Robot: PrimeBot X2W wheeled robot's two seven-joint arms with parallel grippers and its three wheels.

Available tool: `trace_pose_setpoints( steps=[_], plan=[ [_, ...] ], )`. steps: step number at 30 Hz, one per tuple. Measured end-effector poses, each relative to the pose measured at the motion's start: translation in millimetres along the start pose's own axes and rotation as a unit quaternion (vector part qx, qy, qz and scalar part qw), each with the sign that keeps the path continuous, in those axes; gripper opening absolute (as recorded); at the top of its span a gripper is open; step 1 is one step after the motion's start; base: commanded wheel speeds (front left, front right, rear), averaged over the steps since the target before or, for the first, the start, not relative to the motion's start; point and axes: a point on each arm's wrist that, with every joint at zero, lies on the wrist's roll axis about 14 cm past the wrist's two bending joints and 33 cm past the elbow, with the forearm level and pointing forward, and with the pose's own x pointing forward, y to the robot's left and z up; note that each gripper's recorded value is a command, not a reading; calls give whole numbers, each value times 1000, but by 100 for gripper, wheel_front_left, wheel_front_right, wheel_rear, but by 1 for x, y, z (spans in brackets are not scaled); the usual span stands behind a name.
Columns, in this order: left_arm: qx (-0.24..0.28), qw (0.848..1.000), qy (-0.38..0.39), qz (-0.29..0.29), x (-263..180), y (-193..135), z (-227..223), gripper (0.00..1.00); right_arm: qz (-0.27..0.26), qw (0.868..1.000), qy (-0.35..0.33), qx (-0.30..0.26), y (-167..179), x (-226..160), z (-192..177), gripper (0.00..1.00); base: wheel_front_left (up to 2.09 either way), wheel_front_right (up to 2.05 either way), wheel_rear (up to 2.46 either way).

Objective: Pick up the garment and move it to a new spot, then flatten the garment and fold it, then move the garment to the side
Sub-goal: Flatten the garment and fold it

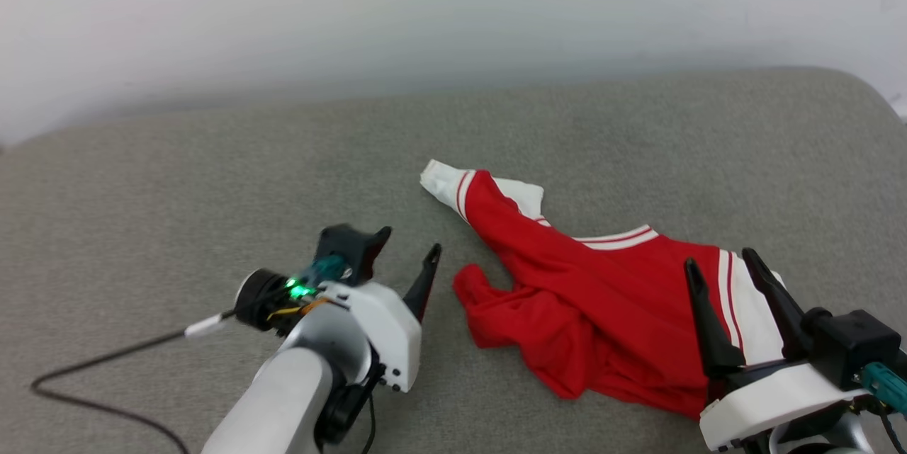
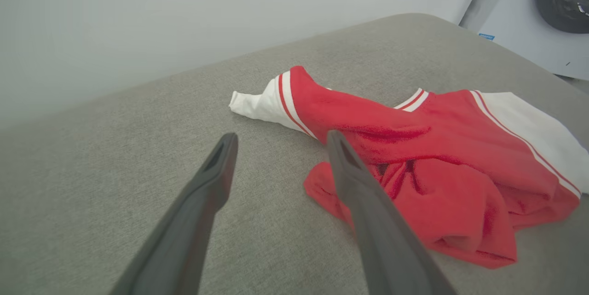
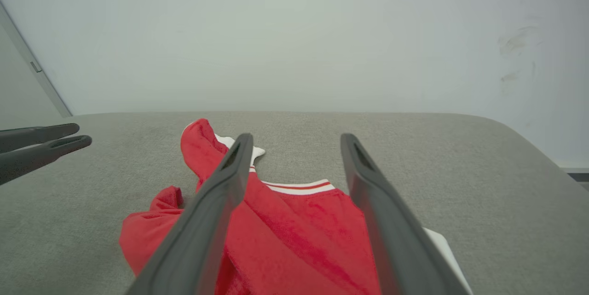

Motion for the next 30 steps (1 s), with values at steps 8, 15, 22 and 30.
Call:
trace_pose_setpoints(
  steps=[8,15,22,30],
  plan=[
    [25,977,181,-111,43,-37,-59,100,-26,999,20,3,-17,8,-17,100,0,0,0],
    [58,919,352,-170,45,-53,-120,100,-72,996,41,8,-47,4,-37,100,0,0,0],
    [89,887,407,-199,41,-60,-132,0,-90,995,44,9,-58,1,-40,100,0,0,0],
    [77,937,307,-145,44,-33,-99,0,-76,996,39,8,-50,5,-34,100,0,0,0]
  ],
)
